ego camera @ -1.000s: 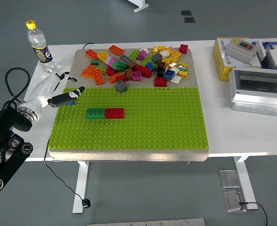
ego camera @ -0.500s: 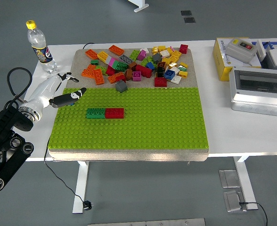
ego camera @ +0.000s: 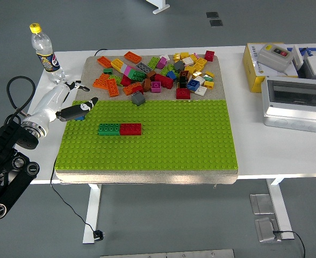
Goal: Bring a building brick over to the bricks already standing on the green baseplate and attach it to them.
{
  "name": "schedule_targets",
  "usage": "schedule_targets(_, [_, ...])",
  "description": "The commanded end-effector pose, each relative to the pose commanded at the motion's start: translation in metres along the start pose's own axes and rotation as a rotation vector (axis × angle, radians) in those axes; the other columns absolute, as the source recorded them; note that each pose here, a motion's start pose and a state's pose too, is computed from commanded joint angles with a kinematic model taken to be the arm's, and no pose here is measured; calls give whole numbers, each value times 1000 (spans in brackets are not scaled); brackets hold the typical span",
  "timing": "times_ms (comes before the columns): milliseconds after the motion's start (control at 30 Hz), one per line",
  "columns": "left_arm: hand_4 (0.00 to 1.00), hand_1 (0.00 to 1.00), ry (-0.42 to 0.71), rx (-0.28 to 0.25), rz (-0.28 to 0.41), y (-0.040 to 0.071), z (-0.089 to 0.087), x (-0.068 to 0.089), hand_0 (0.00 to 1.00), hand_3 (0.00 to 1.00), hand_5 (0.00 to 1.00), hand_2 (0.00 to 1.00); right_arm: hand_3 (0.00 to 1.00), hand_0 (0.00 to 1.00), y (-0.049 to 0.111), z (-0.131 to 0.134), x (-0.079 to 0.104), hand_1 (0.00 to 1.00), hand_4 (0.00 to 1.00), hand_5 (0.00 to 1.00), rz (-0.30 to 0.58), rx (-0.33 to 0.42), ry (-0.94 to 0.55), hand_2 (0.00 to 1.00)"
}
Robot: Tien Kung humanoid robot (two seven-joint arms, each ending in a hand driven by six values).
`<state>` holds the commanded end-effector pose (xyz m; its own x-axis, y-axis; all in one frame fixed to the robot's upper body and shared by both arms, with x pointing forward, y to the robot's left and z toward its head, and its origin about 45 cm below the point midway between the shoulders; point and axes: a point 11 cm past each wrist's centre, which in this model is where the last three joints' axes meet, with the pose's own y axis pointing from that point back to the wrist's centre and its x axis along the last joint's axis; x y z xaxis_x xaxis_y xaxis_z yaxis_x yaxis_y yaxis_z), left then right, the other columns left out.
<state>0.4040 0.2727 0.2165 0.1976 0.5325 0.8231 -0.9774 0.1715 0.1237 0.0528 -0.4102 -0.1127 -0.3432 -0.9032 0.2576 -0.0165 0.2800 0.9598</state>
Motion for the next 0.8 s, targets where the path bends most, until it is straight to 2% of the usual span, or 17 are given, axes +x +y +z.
schedule_targets(233, [722,917,19,3,-5,2,-4,-2,998,726,677,882,798,749,0,-3,-1,756,427,873,7,20,9,803])
schedule_targets(533, [720,906,90,-21,36,8,-9,4,998,724,674,865,790,745,0,-3,-2,753,422,874,9,25,22,801])
schedule_targets(567, [709,878,112,-26,44,9,-9,4,960,736,654,836,784,740,0,-3,-2,754,421,873,10,26,23,801])
schedule_targets(733, [709,878,162,-40,62,13,-13,4,960,736,654,836,784,740,0,-3,-2,754,421,873,11,28,25,801])
schedule_targets(800, [694,842,180,-47,68,15,-15,4,939,772,629,813,779,741,0,-2,-2,750,421,869,11,28,27,799])
